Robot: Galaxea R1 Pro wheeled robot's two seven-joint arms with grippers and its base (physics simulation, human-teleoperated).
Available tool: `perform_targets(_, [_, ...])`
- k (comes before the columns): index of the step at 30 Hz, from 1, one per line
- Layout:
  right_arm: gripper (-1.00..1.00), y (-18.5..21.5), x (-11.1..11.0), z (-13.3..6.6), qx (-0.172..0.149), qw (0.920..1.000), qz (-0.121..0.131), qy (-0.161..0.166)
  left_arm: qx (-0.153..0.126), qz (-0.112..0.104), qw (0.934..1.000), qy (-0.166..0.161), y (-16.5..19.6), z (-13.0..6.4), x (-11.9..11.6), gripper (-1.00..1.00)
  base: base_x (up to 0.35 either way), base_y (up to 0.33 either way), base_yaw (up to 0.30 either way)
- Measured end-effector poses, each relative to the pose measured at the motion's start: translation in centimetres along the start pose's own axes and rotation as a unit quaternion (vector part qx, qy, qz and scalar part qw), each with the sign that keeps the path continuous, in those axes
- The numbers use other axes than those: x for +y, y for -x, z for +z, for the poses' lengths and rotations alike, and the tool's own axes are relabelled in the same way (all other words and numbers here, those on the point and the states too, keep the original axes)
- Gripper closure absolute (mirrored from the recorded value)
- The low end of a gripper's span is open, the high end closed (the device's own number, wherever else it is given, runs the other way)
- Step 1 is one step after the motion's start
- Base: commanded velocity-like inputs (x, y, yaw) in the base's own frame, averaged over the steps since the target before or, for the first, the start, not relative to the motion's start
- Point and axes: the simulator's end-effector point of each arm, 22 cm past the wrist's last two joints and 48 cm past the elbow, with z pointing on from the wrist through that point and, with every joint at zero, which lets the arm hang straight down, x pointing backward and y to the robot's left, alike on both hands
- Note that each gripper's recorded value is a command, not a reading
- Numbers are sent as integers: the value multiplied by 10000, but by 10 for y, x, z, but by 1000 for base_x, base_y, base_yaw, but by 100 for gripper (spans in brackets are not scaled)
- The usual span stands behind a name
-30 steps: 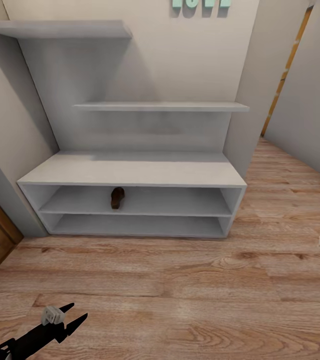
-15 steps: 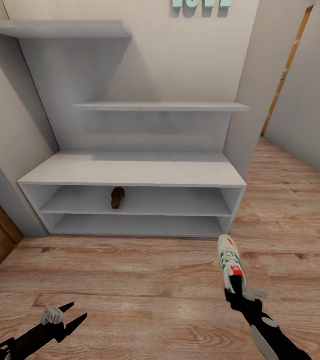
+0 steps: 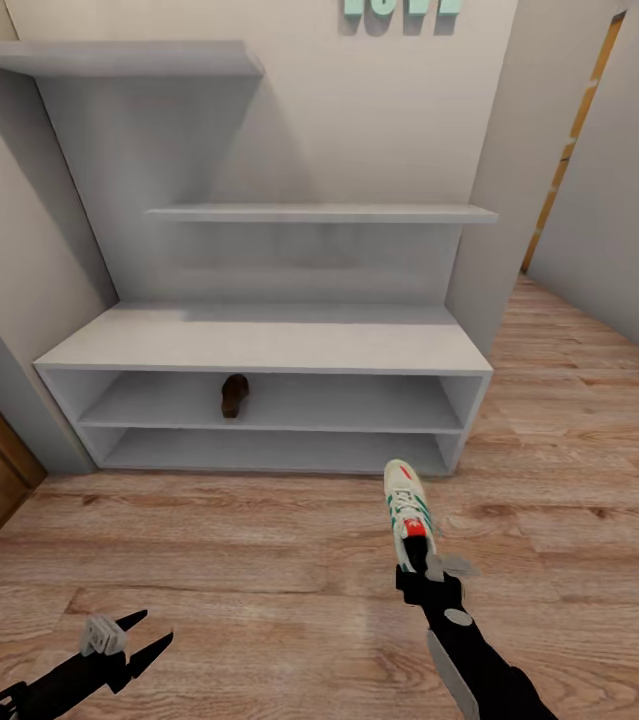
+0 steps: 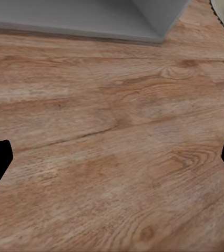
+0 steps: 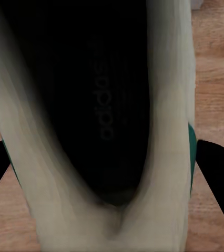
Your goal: Pick up the two gym shoes and the two sandals from the corridor floor and place them onto the hallstand (shoe rack) in the corridor, making sure they are on the rack and not on the floor. Arrange them so the two gym shoes are next to each other and the two sandals are next to each other.
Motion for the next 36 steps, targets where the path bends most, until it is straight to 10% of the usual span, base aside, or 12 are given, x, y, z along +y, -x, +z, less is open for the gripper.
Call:
perform_targets(15, [100,115,36,13,70,9997,-165,140,450,367,9956,-734,-20,-2,-33,-100,0,0,0])
perform_targets(36, [100,98,30,27,155,9996,-198,94,432,357,9956,-746,-45,7,-26,-100,0,0,7])
